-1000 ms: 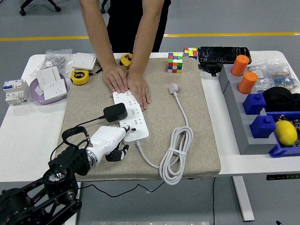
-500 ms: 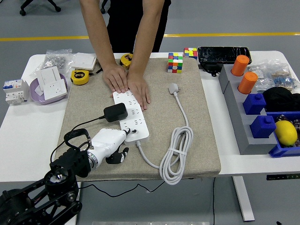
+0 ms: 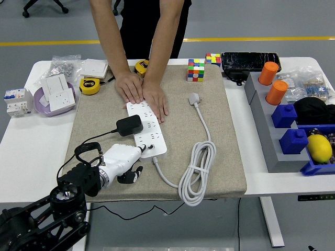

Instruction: Pick up the plug,place it near the board,insert it into the board,press the button

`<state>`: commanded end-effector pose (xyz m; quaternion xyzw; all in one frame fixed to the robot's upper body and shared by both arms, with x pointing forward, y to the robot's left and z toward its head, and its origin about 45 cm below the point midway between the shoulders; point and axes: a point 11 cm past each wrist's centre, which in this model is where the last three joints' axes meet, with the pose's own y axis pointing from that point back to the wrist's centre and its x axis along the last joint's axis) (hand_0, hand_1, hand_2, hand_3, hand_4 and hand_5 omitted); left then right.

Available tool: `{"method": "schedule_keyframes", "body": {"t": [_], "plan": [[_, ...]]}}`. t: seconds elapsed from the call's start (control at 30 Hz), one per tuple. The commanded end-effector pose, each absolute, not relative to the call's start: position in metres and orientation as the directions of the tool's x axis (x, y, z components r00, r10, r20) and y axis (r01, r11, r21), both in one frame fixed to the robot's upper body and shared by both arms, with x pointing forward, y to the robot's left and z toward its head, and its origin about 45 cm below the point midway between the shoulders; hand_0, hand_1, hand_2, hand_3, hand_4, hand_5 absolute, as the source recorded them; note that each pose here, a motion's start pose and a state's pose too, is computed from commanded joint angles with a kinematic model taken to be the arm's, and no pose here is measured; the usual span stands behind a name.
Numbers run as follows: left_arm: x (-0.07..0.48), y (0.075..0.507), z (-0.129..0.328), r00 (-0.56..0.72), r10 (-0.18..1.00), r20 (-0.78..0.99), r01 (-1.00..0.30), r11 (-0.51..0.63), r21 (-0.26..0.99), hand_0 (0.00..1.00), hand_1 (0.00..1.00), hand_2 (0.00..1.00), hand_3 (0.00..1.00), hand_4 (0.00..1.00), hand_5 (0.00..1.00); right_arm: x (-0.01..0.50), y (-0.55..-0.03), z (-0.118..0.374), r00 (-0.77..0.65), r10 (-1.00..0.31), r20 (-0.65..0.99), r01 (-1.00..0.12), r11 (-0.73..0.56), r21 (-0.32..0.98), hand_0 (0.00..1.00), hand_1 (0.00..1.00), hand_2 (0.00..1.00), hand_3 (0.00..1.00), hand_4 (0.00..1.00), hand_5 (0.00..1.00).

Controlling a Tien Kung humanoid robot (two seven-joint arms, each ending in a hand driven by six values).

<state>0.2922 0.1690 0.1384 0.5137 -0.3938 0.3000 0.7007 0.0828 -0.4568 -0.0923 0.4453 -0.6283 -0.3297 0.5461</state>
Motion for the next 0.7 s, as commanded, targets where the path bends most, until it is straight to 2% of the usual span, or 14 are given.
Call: {"method": "schedule_keyframes", "body": {"t": [0.2, 0.23, 0.3, 0.4, 0.43, 0.6, 0.63, 0.7], "plan": [[0.298, 0.168, 0.159, 0.442, 0.077, 0.894, -0.861, 0.315, 0.399, 0.152, 0.061, 0.15, 0.77, 0.449, 0.049, 0.084, -0.456, -0.092, -0.009, -0.92, 0.391, -0.202, 0.385, 0.9, 0.797, 0.715, 0.719, 0.763, 0.998, 0.942], [0.3, 0.169, 0.166, 0.422, 0.099, 0.901, -0.871, 0.319, 0.373, 0.192, 0.077, 0.192, 0.745, 0.586, 0.118, 0.084, -0.456, -0.092, -0.009, -0.92, 0.391, -0.203, 0.385, 0.9, 0.797, 0.715, 0.72, 0.763, 0.998, 0.941], [0.302, 0.17, 0.174, 0.392, 0.129, 0.911, -0.885, 0.321, 0.336, 0.192, 0.077, 0.192, 0.745, 0.586, 0.118, 0.084, -0.456, -0.092, -0.01, -0.92, 0.391, -0.203, 0.385, 0.901, 0.797, 0.715, 0.72, 0.763, 0.998, 0.941], [0.308, 0.177, 0.196, 0.288, 0.25, 0.925, -0.926, 0.318, 0.202, 0.192, 0.077, 0.192, 0.745, 0.586, 0.118, 0.083, -0.455, -0.093, -0.01, -0.921, 0.39, -0.2, 0.383, 0.902, 0.797, 0.715, 0.72, 0.763, 0.998, 0.941], [0.31, 0.18, 0.201, 0.255, 0.295, 0.921, -0.937, 0.311, 0.16, 0.381, 0.401, 0.427, 0.719, 0.91, 0.375, 0.082, -0.454, -0.093, -0.008, -0.921, 0.388, -0.198, 0.382, 0.903, 0.797, 0.715, 0.72, 0.763, 0.998, 0.941], [0.314, 0.21, 0.219, 0.088, 0.594, 0.8, -0.974, 0.219, -0.056, 0.381, 0.401, 0.427, 0.719, 0.91, 0.375, 0.083, -0.452, -0.094, -0.007, -0.923, 0.384, -0.2, 0.378, 0.904, 0.797, 0.715, 0.72, 0.763, 0.998, 0.941], [0.314, 0.214, 0.22, 0.073, 0.633, 0.771, -0.975, 0.209, -0.08, 0.877, 0.952, 0.932, 0.927, 0.998, 0.669, 0.083, -0.451, -0.094, -0.007, -0.924, 0.384, -0.2, 0.377, 0.904, 0.797, 0.715, 0.719, 0.763, 0.998, 0.94], [0.314, 0.222, 0.212, 0.075, 0.708, 0.702, -0.977, 0.191, -0.089, 0.877, 0.952, 0.932, 0.927, 0.998, 0.669, 0.084, -0.451, -0.094, -0.003, -0.924, 0.383, -0.203, 0.375, 0.905, 0.797, 0.715, 0.719, 0.763, 0.998, 0.94]]}}
